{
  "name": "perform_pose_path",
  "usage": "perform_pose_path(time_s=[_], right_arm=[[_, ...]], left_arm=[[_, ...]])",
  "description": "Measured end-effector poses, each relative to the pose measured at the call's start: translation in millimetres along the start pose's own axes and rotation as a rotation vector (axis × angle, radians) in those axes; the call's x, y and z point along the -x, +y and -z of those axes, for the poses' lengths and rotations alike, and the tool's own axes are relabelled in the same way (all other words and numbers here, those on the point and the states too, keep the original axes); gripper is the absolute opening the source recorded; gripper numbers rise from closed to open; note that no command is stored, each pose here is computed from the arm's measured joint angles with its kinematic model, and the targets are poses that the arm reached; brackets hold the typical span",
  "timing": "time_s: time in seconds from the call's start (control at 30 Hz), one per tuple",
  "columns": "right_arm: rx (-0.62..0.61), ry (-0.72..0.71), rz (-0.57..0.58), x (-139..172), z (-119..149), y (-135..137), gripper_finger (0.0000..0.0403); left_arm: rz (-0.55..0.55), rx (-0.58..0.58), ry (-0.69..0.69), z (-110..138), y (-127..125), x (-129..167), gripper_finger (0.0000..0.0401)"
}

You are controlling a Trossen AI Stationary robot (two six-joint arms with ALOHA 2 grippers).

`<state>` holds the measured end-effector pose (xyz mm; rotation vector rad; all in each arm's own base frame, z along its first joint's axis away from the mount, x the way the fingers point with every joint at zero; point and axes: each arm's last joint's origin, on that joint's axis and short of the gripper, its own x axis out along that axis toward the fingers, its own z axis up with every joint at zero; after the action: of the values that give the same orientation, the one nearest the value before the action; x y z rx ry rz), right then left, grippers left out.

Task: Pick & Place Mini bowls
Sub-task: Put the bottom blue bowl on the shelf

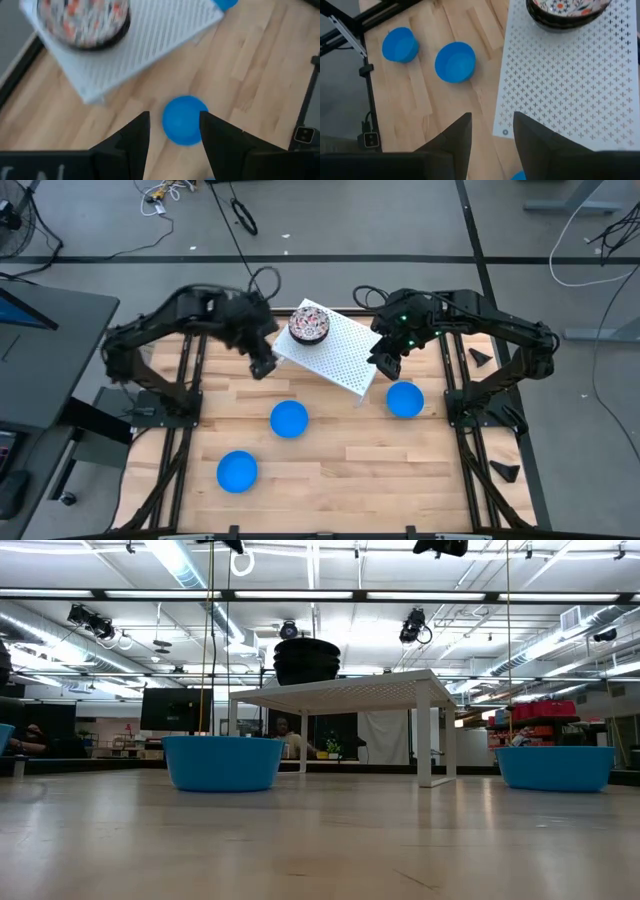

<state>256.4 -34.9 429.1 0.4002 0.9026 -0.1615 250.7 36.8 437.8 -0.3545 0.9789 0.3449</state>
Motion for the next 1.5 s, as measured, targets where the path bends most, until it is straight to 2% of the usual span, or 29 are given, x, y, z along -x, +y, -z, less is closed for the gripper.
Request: perform_pose_path(time_s=[0.2,0.5,0.73,1.17,1.37,1.5], right_arm=[[0.005,-0.024,-0.007,0.0,-2.3,0.7,0.0146],[0.058,-0.052,-0.015,-0.2,-5.2,1.6,0.0146],[0.059,-0.049,-0.015,-1.0,-5.4,1.5,0.0146],[0.053,-0.049,-0.015,-1.2,-5.5,1.5,0.0146],[0.051,-0.049,-0.015,-1.2,-5.5,1.5,0.0146],[0.051,-0.049,-0.015,-1.2,-5.5,1.5,0.0146]], left_arm=[[-0.004,0.112,0.052,44.9,0.1,2.5,0.0177],[-0.045,0.207,0.192,89.4,-7.4,-24.8,0.0177],[-0.079,0.167,0.363,124.4,-22.6,-56.2,0.0177],[-0.072,0.132,0.485,184.3,-49.8,-100.7,0.0177],[0.005,0.117,0.526,213.9,-63.7,-116.6,0.0177],[0.037,0.156,0.518,229.0,-70.0,-125.9,0.0177]])
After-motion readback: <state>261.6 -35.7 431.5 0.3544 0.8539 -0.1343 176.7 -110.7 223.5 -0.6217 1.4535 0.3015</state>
